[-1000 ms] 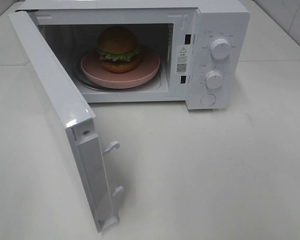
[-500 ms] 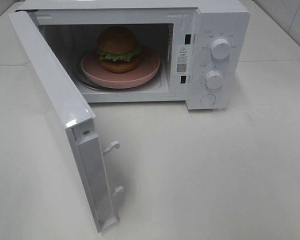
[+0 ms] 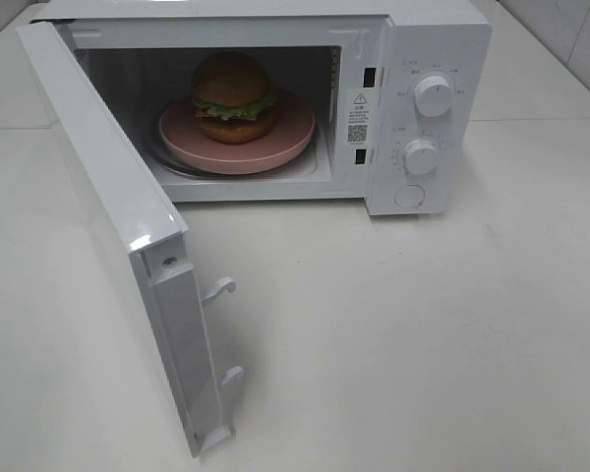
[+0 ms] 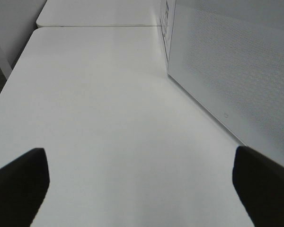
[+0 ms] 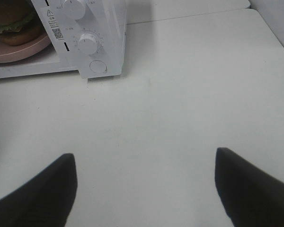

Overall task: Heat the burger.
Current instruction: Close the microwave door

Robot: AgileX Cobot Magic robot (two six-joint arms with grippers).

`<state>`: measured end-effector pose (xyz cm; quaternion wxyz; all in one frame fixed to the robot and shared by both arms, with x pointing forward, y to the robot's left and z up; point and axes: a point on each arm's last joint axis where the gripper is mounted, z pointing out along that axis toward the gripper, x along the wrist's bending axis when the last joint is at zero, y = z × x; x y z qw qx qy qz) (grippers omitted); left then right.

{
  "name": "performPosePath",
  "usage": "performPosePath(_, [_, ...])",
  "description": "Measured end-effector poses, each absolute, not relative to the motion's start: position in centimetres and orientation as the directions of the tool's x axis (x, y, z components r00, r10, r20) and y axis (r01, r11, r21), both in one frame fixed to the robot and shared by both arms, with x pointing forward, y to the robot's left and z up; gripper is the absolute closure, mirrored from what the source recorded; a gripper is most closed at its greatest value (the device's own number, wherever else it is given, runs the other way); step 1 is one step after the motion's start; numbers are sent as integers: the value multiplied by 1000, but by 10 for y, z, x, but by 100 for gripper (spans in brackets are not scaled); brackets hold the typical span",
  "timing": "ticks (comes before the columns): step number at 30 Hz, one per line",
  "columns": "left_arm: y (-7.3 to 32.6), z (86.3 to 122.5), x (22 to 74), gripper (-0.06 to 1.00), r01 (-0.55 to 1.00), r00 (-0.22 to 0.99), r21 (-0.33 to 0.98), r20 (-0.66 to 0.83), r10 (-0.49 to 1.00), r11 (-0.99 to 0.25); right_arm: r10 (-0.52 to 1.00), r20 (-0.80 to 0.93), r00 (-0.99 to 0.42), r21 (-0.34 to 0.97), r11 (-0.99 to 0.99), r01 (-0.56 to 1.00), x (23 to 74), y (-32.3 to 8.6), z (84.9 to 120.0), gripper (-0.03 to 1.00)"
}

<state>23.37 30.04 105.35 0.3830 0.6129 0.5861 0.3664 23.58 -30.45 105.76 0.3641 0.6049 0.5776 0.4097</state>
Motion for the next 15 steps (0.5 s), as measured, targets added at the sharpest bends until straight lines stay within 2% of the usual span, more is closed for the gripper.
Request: performPosePath(15, [300,1054,234,-3,438,45,899,0,999,-20,997,75,-3,914,-68,401,236,-305,1058,21])
